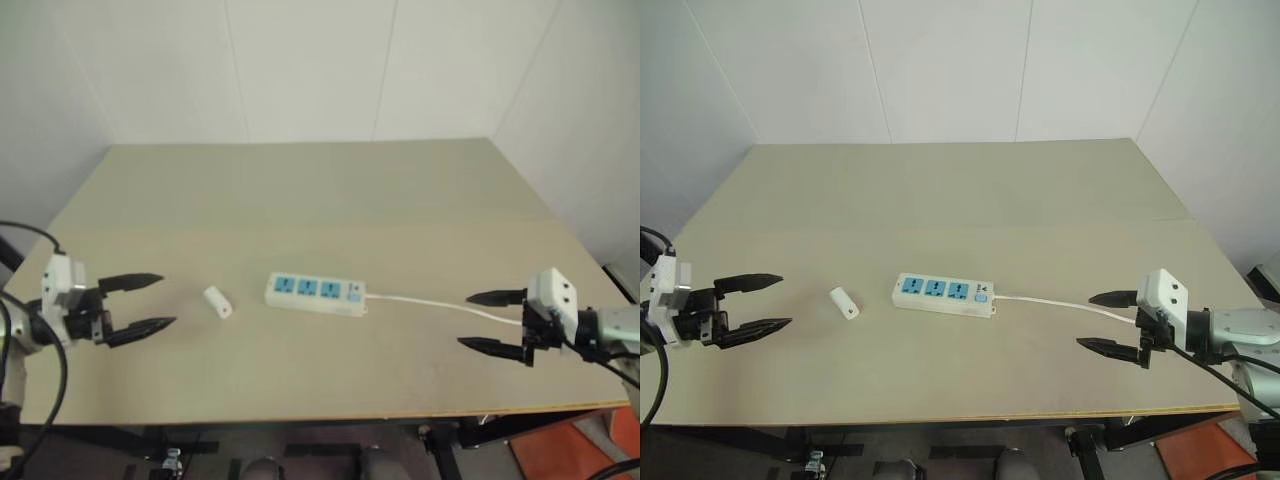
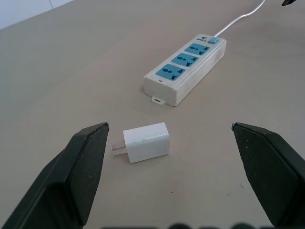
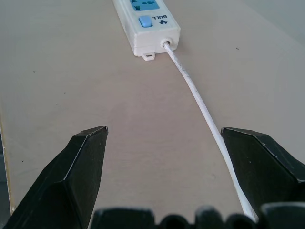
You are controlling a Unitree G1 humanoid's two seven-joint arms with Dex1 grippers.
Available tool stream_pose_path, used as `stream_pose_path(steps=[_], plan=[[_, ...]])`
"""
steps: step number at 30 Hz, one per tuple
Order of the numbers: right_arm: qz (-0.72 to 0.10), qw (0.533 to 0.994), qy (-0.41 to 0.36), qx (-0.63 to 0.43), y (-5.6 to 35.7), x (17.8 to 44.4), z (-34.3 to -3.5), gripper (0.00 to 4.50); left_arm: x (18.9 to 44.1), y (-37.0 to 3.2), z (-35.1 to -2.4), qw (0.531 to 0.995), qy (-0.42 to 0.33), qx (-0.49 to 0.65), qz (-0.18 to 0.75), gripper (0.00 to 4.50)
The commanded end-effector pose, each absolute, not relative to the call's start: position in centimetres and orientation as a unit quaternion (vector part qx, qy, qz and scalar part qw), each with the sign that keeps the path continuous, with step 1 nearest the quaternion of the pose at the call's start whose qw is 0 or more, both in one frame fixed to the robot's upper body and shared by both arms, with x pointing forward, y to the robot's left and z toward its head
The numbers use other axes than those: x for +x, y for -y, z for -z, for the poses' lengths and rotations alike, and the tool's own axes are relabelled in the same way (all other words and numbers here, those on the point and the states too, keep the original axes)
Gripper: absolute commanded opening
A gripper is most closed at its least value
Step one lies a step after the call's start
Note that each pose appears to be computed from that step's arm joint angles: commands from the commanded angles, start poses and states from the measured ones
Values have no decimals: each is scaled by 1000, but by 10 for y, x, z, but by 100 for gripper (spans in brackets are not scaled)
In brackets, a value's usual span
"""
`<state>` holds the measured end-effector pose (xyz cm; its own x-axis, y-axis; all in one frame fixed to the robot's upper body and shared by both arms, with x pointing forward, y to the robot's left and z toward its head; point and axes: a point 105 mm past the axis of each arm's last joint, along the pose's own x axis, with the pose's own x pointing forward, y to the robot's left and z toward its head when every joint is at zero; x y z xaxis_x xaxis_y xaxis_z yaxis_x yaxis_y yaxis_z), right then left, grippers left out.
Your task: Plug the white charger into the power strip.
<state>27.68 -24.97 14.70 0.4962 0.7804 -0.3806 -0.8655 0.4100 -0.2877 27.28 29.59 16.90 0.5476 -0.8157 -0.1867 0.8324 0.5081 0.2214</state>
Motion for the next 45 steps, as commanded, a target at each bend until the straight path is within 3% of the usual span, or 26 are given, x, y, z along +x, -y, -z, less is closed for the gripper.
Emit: stream_pose_path(steps=[1, 25, 33, 41, 45], plan=[[-491, 832, -73, -249, 250, 278, -157, 445, 272, -293, -180, 867, -11, 152, 475, 450], [-500, 828, -54, -247, 245, 275, -155, 445, 273, -281, -190, 860, 9, 142, 490, 450], [-530, 814, -11, -239, 221, 299, -157, 445, 282, -267, -198, 848, 32, 146, 508, 450], [-565, 795, 33, -219, 174, 345, -148, 445, 304, -246, -210, 831, 64, 162, 529, 450], [-590, 779, 48, -210, 152, 355, -147, 445, 310, -241, -214, 823, 73, 170, 537, 450]])
